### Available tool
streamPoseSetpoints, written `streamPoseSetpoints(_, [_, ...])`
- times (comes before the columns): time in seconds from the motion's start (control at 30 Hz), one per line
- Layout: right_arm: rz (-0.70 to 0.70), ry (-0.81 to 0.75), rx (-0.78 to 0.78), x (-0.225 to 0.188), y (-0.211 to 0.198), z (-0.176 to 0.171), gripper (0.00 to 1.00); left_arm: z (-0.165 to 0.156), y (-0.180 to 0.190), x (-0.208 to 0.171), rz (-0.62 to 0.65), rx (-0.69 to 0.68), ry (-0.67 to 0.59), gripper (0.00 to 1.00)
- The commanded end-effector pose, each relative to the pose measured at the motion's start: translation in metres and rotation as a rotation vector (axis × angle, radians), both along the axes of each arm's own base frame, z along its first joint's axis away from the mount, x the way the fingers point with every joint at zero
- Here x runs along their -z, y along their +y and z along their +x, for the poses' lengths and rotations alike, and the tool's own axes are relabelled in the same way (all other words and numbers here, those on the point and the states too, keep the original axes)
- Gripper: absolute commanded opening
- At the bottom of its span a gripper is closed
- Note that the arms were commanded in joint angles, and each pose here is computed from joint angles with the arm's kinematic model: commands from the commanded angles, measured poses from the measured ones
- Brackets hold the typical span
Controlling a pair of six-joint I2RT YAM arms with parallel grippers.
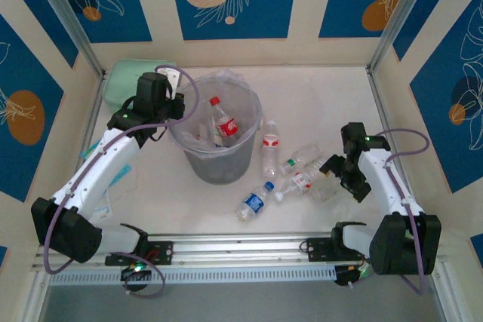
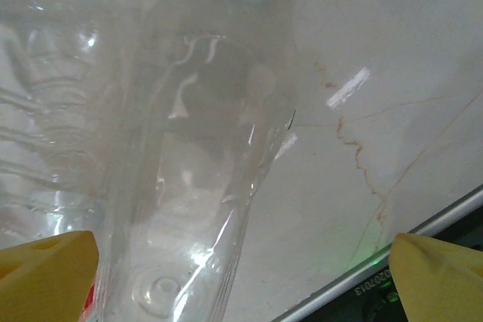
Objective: Put the plastic bottles in the bin
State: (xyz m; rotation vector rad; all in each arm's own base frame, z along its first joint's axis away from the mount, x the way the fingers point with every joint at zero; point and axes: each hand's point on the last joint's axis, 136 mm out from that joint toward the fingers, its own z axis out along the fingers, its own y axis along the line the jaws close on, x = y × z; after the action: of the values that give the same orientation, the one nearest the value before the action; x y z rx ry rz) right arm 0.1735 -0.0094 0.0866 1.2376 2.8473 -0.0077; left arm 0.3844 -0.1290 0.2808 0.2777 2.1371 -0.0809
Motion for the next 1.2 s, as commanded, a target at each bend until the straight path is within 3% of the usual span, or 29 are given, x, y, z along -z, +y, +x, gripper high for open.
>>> streamPoseSetpoints(0.0, [0.093,-0.06,0.047,0.005,0.011,0.011,0.99,-0.011,-0.007,0.047,0.048,0.029,0.145,0.0])
streamPoseSetpoints(0.43, [0.19,-0.085,0.13,0.035,0.014,0.016,0.95,-0.012,-0.008,0.047,0.054,0.032,0.145,0.0])
streamPoseSetpoints(1.07, [0.156,-0.07,0.112,0.04,0.008,0.015,0.55,-0.012,-0.01,0.05,0.062,0.042,0.154,0.0])
streamPoseSetpoints(1.17, [0.152,-0.064,0.114,0.04,0.007,0.014,0.53,-0.012,-0.011,0.05,0.062,0.042,0.153,0.0])
